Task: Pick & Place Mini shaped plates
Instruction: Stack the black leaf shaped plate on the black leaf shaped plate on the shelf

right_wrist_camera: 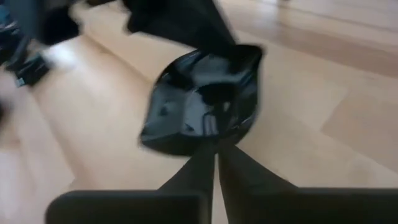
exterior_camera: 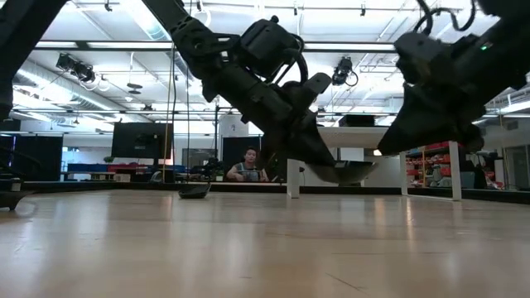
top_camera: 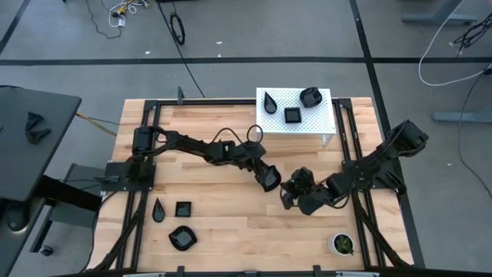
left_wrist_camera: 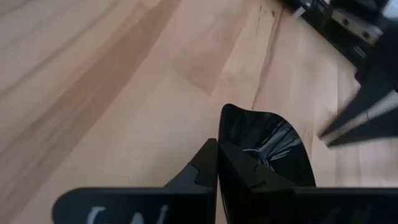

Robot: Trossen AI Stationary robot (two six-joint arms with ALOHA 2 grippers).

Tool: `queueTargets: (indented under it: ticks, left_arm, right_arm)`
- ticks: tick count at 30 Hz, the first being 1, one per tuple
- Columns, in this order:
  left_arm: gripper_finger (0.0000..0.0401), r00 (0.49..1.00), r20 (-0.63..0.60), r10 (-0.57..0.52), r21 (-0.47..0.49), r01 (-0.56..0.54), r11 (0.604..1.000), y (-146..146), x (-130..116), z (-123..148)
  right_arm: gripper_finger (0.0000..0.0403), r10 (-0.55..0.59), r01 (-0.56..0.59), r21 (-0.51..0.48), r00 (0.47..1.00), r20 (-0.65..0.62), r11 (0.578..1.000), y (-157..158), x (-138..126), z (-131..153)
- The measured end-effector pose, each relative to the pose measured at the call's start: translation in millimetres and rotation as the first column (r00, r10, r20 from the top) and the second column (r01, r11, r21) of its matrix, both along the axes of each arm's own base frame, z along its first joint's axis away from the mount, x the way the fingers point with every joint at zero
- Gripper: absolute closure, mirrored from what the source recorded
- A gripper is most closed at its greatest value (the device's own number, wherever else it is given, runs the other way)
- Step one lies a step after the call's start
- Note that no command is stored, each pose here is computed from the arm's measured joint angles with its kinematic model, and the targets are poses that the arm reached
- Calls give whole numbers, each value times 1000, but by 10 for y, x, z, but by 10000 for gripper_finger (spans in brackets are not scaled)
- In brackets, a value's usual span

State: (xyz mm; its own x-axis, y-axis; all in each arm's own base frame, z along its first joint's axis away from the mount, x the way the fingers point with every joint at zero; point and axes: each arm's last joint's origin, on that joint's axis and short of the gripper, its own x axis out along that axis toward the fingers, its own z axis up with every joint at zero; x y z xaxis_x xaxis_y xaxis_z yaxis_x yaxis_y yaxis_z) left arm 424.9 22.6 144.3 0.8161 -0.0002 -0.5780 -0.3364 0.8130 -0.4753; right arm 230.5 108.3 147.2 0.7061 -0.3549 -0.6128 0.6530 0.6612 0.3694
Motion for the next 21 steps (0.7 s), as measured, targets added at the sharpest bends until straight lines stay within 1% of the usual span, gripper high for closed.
queueTargets:
  ticks: [3,7,14,18,21]
  left_arm:
    - [385,1000,-11,-4,-1,4,1000,-14,-7,-11]
    - [385,1000,-25,-11,3,12,1000,-21,-15,-22]
    - [385,999,-48,-15,4,16,1000,-36,-28,-40]
    - [385,998,-47,-30,15,31,999,-70,-26,-39]
    - [384,998,-47,-37,17,37,999,-93,-25,-39]
  right_arm:
    - [360,-38,38,10,999,-13,999,-71,17,-12]
    - [331,-51,52,27,998,-38,998,-146,49,-33]
    - [288,-70,70,0,994,-78,998,-251,124,-134]
    - [272,-55,53,-19,996,-77,998,-302,201,-182]
    - [270,-45,44,-25,996,-71,999,-338,249,-201]
